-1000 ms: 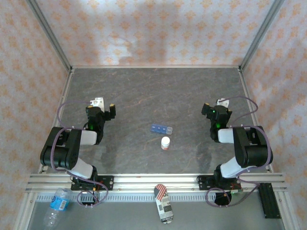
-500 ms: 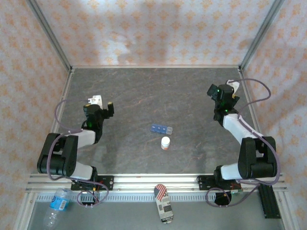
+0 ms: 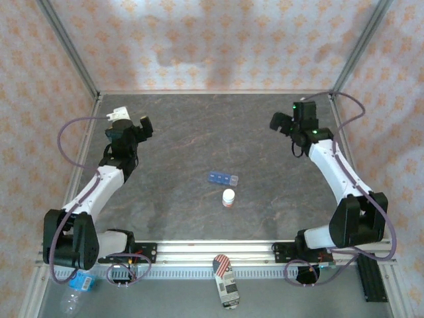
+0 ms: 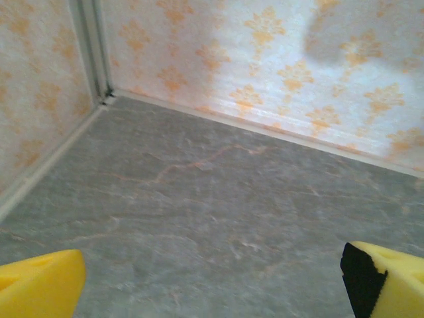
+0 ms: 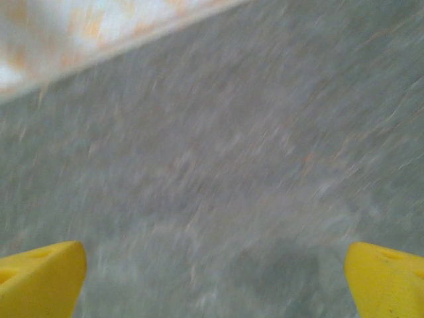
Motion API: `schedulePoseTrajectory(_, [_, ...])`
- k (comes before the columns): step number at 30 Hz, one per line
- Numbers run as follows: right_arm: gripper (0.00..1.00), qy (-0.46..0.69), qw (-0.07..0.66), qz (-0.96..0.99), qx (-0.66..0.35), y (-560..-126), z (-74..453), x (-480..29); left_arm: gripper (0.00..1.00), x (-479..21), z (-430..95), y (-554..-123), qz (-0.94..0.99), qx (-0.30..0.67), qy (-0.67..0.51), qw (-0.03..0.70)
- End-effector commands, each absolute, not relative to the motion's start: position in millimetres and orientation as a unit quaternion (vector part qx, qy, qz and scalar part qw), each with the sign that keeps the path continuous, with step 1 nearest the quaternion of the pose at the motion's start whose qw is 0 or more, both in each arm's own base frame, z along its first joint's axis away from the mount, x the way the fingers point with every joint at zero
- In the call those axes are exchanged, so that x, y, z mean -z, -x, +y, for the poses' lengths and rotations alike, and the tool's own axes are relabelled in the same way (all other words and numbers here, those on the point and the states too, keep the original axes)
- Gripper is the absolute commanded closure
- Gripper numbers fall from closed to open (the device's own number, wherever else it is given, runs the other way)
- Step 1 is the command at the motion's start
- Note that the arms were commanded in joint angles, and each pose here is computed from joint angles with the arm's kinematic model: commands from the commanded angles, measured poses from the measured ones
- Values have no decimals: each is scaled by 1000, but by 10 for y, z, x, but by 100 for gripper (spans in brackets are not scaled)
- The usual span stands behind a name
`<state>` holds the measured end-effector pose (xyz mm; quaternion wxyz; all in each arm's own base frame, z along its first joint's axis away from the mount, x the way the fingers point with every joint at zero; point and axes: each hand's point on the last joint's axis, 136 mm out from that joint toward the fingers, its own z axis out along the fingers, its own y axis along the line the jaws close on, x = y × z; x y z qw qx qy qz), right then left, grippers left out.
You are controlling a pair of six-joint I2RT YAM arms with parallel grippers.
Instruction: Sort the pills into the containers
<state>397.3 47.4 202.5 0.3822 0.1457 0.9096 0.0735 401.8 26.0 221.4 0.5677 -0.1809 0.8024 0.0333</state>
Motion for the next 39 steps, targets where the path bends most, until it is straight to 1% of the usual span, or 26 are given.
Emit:
schedulePoseTrajectory(1, [0, -100, 272, 953, -92, -3545, 846, -1633, 0, -1992, 15, -3866, 839, 17, 192, 509])
schedulePoseTrajectory(6, [2, -70, 206, 974, -70, -3196, 1091, -1206, 0, -1920, -274, -3801, 851, 54, 179, 491])
schedulePoseTrajectory(11, [7, -85, 136, 978, -134, -2895, 1406, -777, 0, -1859, -394, -3765, 849, 78, 187, 488])
schedulePoseTrajectory(14, [8, -98, 117, 975, -159, -2817, 1548, -624, 0, -1814, -438, -3756, 848, 86, 190, 487])
schedulePoseTrajectory(22, [8, -141, 90, 961, -221, -2847, 1799, -557, 0, -1755, -533, -3824, 856, 86, 180, 476])
schedulePoseTrajectory(30, [8, -148, 77, 960, -226, -2907, 1969, -532, 0, -1788, -660, -3964, 861, 102, 176, 466])
schedulePoseTrajectory(39, [8, -125, 60, 964, -226, -2904, 2306, -461, 0, -1878, -704, -3979, 856, 114, 173, 473])
